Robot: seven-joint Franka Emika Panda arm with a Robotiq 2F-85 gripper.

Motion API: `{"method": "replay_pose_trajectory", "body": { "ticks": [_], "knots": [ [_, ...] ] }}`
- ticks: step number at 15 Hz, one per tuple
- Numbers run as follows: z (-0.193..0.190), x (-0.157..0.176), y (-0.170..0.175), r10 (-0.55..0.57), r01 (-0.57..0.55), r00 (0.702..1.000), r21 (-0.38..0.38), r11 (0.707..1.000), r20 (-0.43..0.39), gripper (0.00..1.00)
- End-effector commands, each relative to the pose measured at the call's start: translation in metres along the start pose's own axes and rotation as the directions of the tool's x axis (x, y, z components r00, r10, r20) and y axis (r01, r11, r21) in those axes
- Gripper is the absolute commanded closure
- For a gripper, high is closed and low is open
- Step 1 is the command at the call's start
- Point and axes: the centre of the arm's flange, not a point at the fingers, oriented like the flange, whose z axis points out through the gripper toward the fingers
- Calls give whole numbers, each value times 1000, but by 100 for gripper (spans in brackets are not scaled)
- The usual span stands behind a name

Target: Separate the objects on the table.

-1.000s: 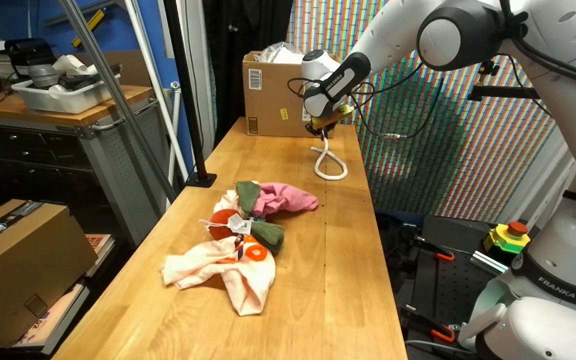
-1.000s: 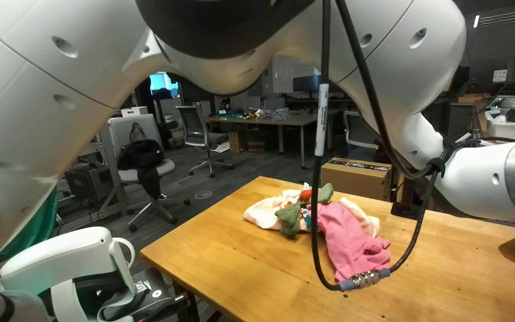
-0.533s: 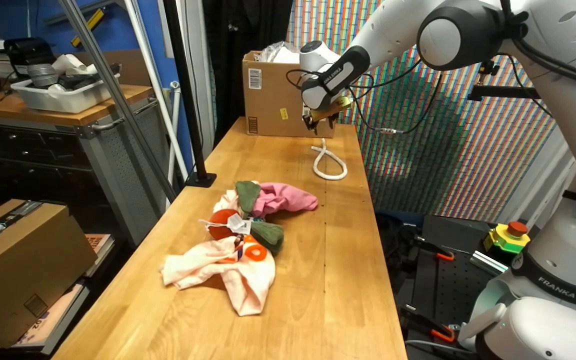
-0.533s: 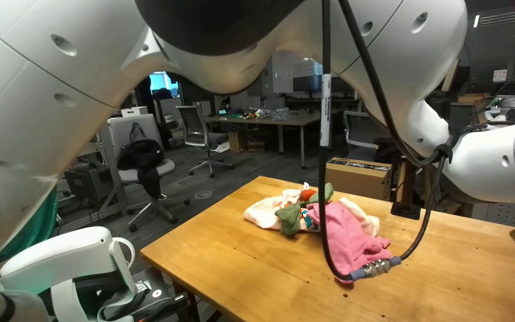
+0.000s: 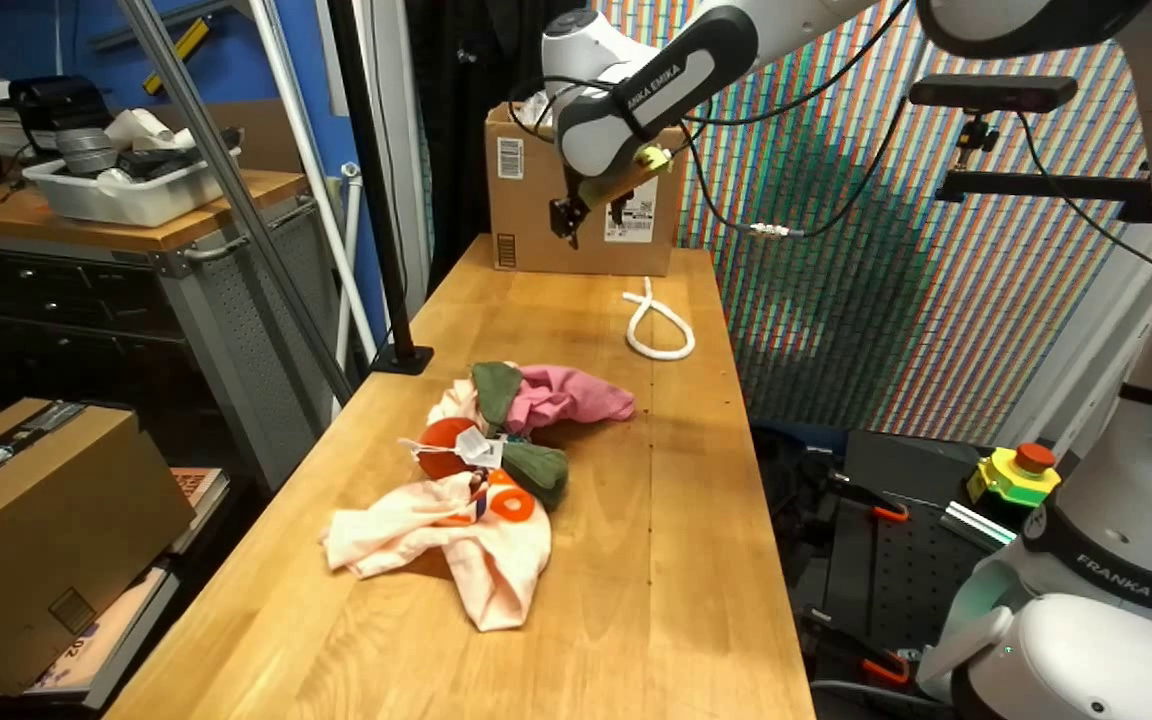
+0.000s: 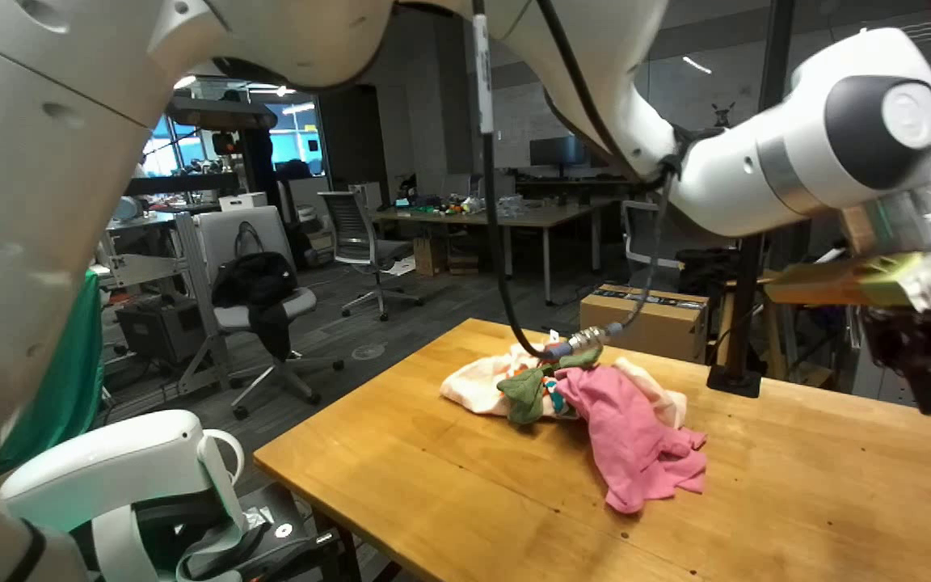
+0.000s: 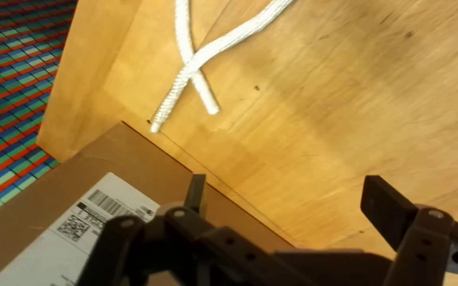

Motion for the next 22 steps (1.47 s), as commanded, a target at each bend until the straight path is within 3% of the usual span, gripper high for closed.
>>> {"method": "replay_pose_trajectory", "body": {
  "ticks": [1, 5, 10, 14, 19, 22],
  "knots": [
    [-73, -48, -34, -178, 175, 984, 86, 981, 30, 0],
    [-110, -80, -76, -367, 351, 929, 193, 916, 51, 0],
    [-115, -110, -107, -593, 564, 805, 294, 771, 9, 0],
    [-102, -129, -125, -742, 705, 669, 352, 616, -42, 0],
    [-83, -149, -144, -880, 842, 457, 384, 380, -131, 0],
    [-77, -162, -156, -916, 874, 352, 416, 249, -192, 0]
  ]
}}
